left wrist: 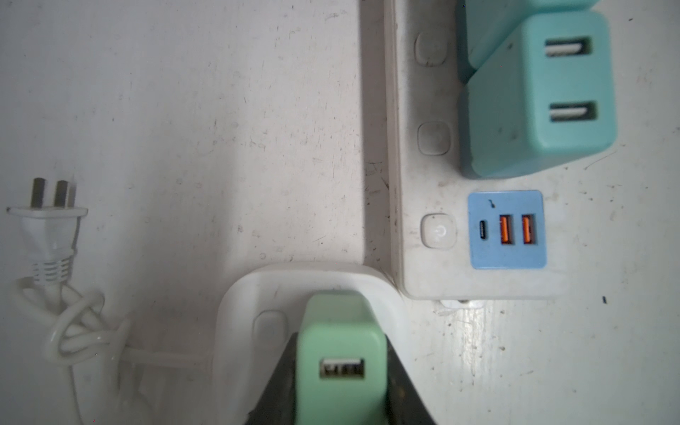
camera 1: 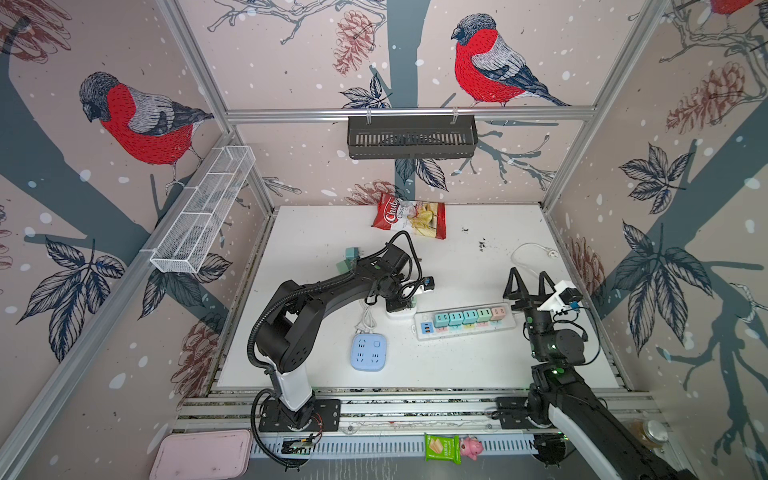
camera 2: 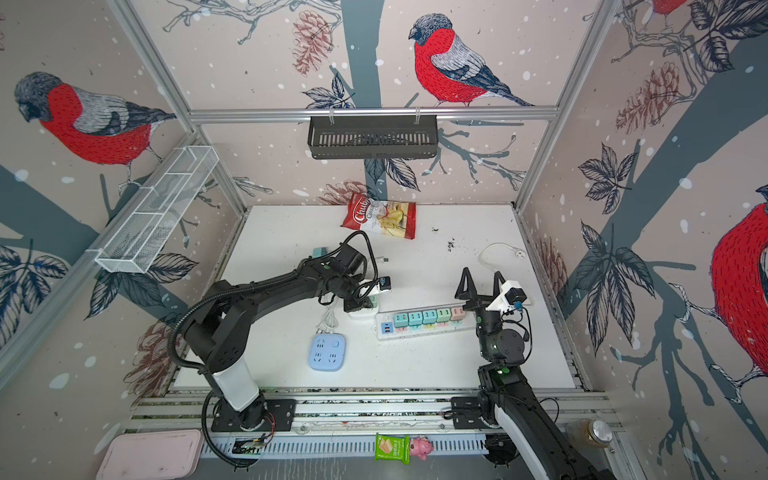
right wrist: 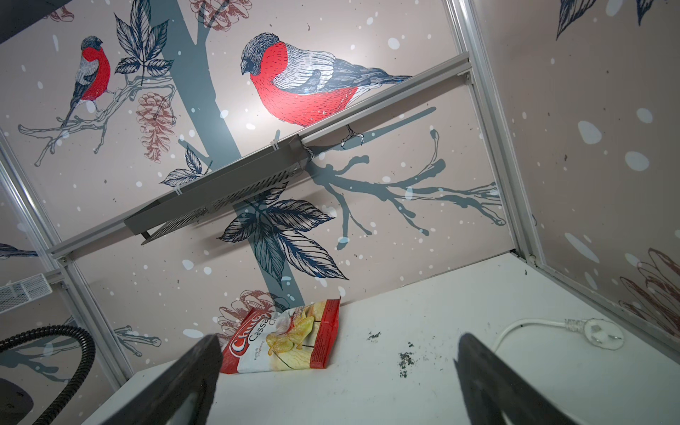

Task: Insert the plug
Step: 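Open the right gripper while the left carries the mint adapter to the socket box, then lower the mint adapter into the white socket box and open the left gripper, then move the left gripper to the loose adapters while the right gripper follows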

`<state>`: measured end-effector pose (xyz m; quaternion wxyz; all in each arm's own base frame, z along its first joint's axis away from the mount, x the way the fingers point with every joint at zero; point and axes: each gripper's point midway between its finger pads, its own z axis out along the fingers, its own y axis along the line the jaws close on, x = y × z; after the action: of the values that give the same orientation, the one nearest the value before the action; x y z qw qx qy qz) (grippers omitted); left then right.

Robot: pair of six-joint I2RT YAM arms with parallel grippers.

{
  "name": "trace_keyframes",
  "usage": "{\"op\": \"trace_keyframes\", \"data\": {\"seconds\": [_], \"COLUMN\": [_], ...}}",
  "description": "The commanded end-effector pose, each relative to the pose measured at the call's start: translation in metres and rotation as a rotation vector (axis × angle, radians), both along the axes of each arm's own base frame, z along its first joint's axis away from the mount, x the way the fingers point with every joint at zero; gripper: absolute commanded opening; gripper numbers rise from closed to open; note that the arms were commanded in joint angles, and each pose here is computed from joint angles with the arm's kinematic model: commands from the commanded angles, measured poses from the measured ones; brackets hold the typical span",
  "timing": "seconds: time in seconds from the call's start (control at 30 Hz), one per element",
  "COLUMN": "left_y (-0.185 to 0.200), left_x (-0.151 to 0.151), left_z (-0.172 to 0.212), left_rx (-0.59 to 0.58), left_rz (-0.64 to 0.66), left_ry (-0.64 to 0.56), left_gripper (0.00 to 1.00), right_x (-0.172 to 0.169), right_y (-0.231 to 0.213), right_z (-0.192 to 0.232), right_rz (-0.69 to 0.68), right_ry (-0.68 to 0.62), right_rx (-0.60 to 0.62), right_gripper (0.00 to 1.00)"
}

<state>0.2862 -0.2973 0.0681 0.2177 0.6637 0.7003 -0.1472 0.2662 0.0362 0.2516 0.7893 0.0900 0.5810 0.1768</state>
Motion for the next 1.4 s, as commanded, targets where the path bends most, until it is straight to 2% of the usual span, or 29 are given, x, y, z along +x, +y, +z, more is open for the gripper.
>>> {"op": "trace_keyframes", "data": {"seconds": [0.0, 0.37, 0.57, 0.6, 0.67, 0.7, 0.73, 0.77, 0.8, 0.93, 1.1, 1.2, 1.23, 1.3, 1.37], "left_y": [0.008, 0.022, 0.021, 0.020, 0.020, 0.020, 0.018, 0.018, 0.016, 0.007, -0.006, -0.010, -0.010, -0.004, 0.014], "left_x": [-0.009, -0.014, -0.015, -0.014, -0.011, -0.011, -0.011, -0.012, -0.012, -0.015, -0.015, -0.009, -0.003, 0.015, 0.029], "left_z": [-0.010, -0.032, -0.027, -0.025, -0.020, -0.017, -0.013, -0.009, -0.005, 0.018, 0.065, 0.108, 0.126, 0.168, 0.210], "left_rx": [0.042, 0.093, 0.086, 0.082, 0.072, 0.068, 0.062, 0.056, 0.049, 0.019, -0.119, -0.250, -0.306, -0.473, -0.709], "left_rz": [-0.018, -0.041, -0.056, -0.055, -0.044, -0.045, -0.047, -0.050, -0.054, -0.066, -0.048, 0.027, 0.084, 0.315, 0.559], "left_ry": [0.049, 0.096, 0.081, 0.074, 0.046, 0.030, 0.008, -0.015, -0.033, -0.084, -0.165, -0.252, -0.292, -0.334, -0.333], "left_gripper": [0.00, 0.00, 0.00, 0.06, 0.30, 0.37, 0.53, 0.79, 0.98, 0.99, 0.99, 0.99, 0.99, 0.99, 0.99], "right_x": [-0.008, -0.008, -0.007, -0.007, -0.007, -0.007, -0.007, -0.007, -0.007, -0.006, -0.006, -0.006, -0.006, -0.005, -0.004], "right_y": [-0.002, -0.001, -0.001, -0.001, -0.002, -0.002, -0.002, -0.002, -0.002, -0.002, -0.004, -0.006, -0.008, -0.013, -0.019], "right_z": [-0.061, -0.062, -0.061, -0.061, -0.062, -0.062, -0.061, -0.061, -0.061, -0.061, -0.062, -0.063, -0.063, -0.065, -0.068], "right_rz": [0.003, 0.007, 0.008, 0.007, 0.003, 0.003, 0.003, 0.002, 0.002, 0.002, -0.006, -0.019, -0.027, -0.051, -0.086], "right_ry": [0.106, 0.106, 0.107, 0.106, 0.110, 0.110, 0.109, 0.107, 0.108, 0.110, 0.113, 0.116, 0.117, 0.128, 0.145], "right_rx": [-0.019, -0.024, -0.023, -0.022, -0.019, -0.019, -0.020, -0.020, -0.019, -0.019, -0.012, -0.001, 0.005, 0.022, 0.048], "right_gripper": [1.00, 1.00, 1.00, 1.00, 1.00, 1.00, 1.00, 1.00, 1.00, 1.00, 1.00, 1.00, 1.00, 1.00, 1.00]}}
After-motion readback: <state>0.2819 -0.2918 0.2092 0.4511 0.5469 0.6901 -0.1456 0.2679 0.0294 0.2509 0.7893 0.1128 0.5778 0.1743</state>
